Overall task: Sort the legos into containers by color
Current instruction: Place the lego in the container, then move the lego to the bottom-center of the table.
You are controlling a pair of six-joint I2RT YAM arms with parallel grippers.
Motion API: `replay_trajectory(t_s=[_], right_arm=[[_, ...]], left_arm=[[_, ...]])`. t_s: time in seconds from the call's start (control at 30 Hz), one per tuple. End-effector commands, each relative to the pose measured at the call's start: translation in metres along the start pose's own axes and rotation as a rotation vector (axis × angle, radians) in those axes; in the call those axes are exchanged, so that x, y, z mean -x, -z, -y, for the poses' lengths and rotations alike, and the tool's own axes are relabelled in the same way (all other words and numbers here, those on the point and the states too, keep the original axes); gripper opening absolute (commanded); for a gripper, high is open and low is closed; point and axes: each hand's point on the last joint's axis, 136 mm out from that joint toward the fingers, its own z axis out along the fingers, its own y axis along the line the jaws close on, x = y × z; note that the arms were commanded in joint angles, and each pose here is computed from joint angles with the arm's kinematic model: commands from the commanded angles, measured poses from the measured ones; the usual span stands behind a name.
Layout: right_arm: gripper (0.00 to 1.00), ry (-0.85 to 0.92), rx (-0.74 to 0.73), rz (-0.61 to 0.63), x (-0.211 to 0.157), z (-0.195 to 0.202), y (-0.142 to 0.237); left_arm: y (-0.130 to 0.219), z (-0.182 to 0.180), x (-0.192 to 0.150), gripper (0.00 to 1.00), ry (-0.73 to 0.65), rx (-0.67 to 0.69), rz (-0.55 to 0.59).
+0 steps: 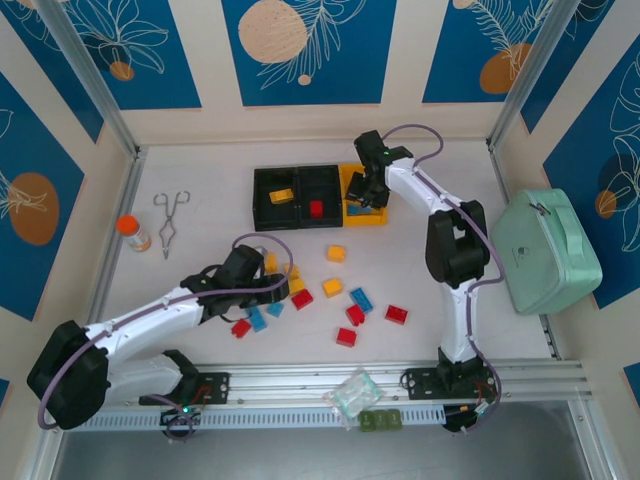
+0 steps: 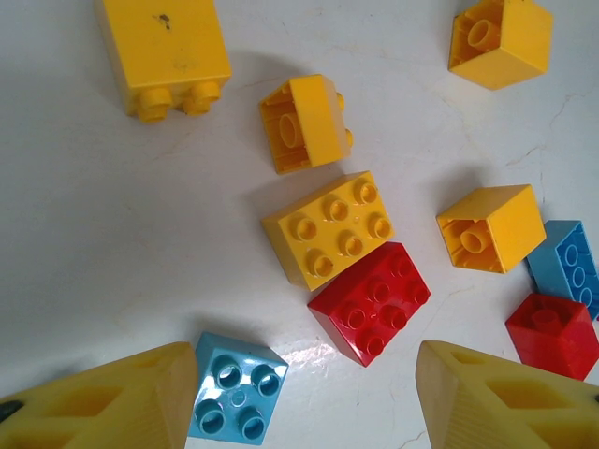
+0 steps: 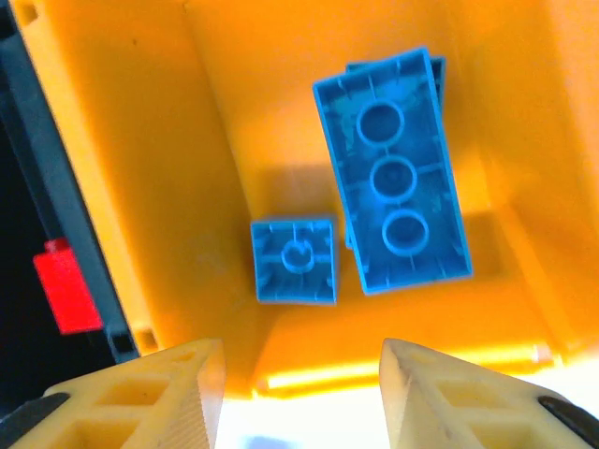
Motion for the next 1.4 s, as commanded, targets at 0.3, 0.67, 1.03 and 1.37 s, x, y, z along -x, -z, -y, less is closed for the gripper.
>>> replay_trajectory(t_s=[0.3, 0.67, 1.03, 1.37], right_arm=[[0.47, 0.057, 0.132, 0.064, -0.041, -0.011, 0.065], [0.51, 0.15, 0.26, 0.031, -0.108, -0.008, 0.084], [0.52, 0.144, 0.249, -0.024, -0.154, 0.021, 0.071], [0.52, 0.142, 0.264, -0.031, -0.161, 0.018, 0.067]], left_arm=[[0.015, -0.01, 0.003, 0.63, 0.004, 0.08, 0.015], [0.036, -0.046, -0.016, 0.63, 0.034, 0.239, -0.025], [0.059, -0.093, -0.044, 0.63, 0.12, 0.479, -0.107], [0.062, -0.121, -0.078, 0.61, 0.357, 0.53, -0.083]])
